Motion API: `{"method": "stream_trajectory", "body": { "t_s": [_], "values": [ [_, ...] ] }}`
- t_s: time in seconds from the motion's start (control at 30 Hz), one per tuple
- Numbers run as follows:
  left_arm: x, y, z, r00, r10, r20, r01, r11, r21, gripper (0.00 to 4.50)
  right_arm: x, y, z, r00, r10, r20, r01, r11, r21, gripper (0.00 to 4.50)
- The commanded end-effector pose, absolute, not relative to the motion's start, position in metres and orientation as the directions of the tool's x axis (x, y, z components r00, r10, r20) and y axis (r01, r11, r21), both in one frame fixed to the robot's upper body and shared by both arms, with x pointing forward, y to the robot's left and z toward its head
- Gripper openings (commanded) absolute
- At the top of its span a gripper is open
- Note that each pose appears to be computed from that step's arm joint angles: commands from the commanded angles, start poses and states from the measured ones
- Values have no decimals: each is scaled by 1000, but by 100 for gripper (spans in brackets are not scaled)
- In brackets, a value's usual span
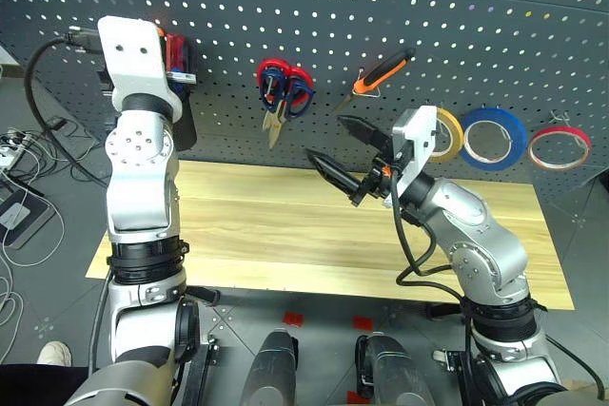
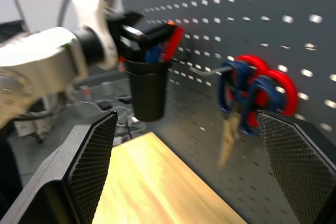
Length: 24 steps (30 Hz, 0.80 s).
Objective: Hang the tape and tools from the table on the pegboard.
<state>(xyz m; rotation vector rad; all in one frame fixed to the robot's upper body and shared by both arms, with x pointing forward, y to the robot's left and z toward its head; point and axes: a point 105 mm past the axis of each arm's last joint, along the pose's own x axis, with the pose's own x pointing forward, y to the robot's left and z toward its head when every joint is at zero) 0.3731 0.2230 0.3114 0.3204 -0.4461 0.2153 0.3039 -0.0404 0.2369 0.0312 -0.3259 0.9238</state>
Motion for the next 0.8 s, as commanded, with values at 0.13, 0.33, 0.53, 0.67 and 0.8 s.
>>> {"method": "stream_trajectory", "body": {
  "t_s": [0.13, 0.33, 0.53, 0.67, 0.8],
  "values": [
    [351, 192, 318, 859, 3, 511, -193, 928, 319, 443, 288, -52, 244, 579, 744, 334, -748, 648, -145, 450],
    [331, 155, 280, 890, -177, 421, -25, 901, 432, 443, 283, -71, 223, 682, 677, 276, -660, 733, -165, 450],
    [312, 138, 215, 945, -228, 235, 136, 925, 354, 443, 283, -94, 188, 824, 539, 177, -514, 841, -170, 450],
    [309, 140, 157, 978, -201, 51, 182, 950, 252, 443, 294, -121, 149, 928, 364, 75, -348, 922, -171, 450],
    [305, 140, 107, 972, -207, -109, 222, 962, 161, 443, 298, -154, 116, 987, 159, -13, -159, 973, -170, 450]
  ]
}}
